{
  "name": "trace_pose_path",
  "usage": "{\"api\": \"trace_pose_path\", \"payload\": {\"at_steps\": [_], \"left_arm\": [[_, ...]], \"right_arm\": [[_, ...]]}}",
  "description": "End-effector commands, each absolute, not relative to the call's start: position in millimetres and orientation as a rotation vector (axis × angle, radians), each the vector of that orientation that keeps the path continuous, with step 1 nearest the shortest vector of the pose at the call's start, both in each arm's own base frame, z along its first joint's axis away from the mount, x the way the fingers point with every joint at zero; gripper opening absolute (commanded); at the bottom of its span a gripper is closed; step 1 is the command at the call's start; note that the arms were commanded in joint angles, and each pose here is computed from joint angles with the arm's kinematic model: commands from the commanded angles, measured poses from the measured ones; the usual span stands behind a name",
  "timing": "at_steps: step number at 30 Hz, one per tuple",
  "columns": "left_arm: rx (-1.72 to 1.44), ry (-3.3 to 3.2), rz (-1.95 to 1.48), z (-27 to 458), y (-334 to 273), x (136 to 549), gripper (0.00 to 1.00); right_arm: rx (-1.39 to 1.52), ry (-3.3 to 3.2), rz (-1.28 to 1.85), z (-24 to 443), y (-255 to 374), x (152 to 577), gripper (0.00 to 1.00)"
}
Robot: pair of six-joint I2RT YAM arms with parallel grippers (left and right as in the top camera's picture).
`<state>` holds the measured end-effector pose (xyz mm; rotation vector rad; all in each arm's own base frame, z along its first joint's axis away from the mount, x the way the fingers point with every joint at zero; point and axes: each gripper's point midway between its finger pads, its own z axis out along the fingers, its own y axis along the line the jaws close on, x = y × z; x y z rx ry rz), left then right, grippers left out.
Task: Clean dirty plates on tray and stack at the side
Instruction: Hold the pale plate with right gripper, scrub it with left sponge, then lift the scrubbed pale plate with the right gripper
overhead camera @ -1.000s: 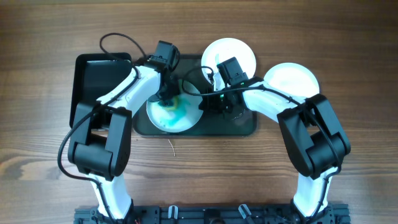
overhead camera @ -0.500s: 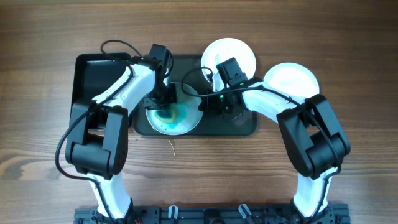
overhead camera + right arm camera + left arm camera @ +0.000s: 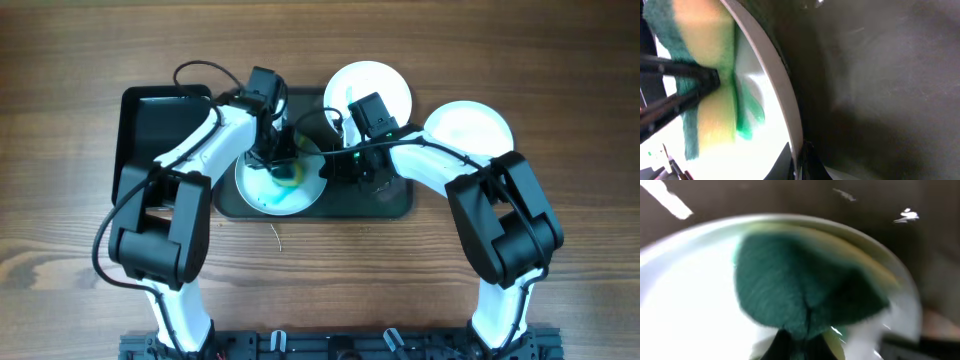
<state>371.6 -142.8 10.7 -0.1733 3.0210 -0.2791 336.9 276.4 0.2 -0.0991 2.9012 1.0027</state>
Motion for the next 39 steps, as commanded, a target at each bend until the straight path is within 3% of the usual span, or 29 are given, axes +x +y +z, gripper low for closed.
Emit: {"api": "trace_pose_path", "payload": {"at_steps": [1,12,31,39], "left_arm": [[-0.383,2.925,0.114,14,-88,386,0.04],[-0.529,2.886,0.114,93,-50,384,0.04],[-0.53,2.894,-0.027,93,-53,390,0.04],[-0.377,2.942,-0.281,95,-84,388,0.04]], "right_arm": [[-0.091,2.982,0.921,-27,265,323,0.04],[-0.029,2.968,0.862,-19,259,329,0.05],[0.047,2.646,0.156,104,164,356,0.04],[-0.101,2.443,-0.261,148,146,359,0.04]]}}
